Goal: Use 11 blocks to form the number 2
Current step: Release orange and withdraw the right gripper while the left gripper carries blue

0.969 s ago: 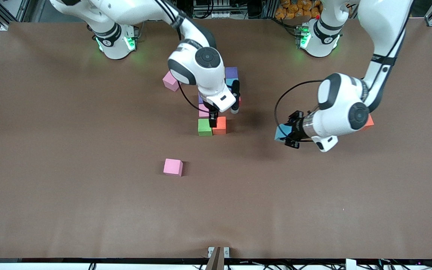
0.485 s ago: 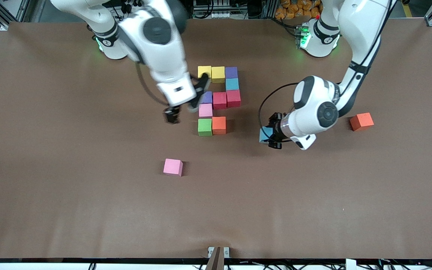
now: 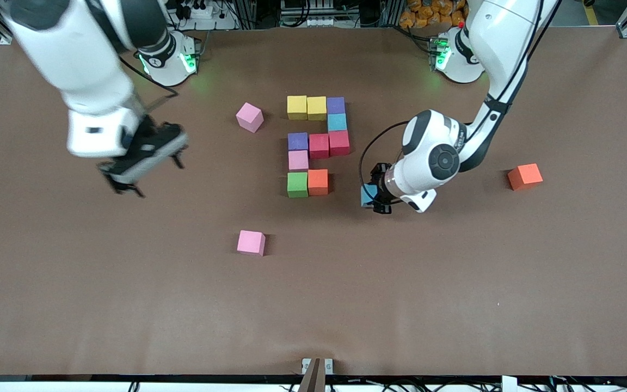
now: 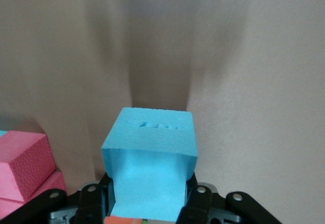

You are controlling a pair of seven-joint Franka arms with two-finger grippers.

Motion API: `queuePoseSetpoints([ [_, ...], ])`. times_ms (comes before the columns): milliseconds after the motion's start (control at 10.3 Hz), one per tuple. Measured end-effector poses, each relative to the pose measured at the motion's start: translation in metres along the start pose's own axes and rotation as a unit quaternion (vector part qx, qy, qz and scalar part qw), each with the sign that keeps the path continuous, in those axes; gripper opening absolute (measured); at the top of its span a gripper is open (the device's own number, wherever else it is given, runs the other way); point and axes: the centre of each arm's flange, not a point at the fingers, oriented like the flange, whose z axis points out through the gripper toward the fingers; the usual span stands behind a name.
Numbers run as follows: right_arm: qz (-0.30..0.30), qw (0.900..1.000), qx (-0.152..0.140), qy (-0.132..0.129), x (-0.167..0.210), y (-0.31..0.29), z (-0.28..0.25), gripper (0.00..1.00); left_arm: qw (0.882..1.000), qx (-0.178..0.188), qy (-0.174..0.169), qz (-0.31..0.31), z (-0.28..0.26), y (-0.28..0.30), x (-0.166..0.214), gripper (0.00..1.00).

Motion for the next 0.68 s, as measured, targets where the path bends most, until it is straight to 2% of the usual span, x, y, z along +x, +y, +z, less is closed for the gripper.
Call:
queuePoseSetpoints([
  [194,0.102,0.995,-0.015,-0.011,-0.039,0.052,-0.022,1.00,1.000,-0.002,0.001,-0.004,0.011,-0.009,-0.014,0.53],
  [388,0.176,0.984,-0.016,-0.033,-0.073,0.092,-0.032,1.00,1.000,-0.005,0.001,-0.008,0.020,-0.016,-0.023,0.53],
  [582,0.205,0.978,-0.012,-0.048,-0.089,0.110,-0.043,1.00,1.000,-0.009,-0.001,-0.016,0.031,-0.021,-0.030,0.53],
  [679,0.215,0.975,-0.012,-0.046,-0.088,0.108,-0.052,1.00,1.000,-0.010,0.000,-0.022,0.038,-0.025,-0.033,0.53],
])
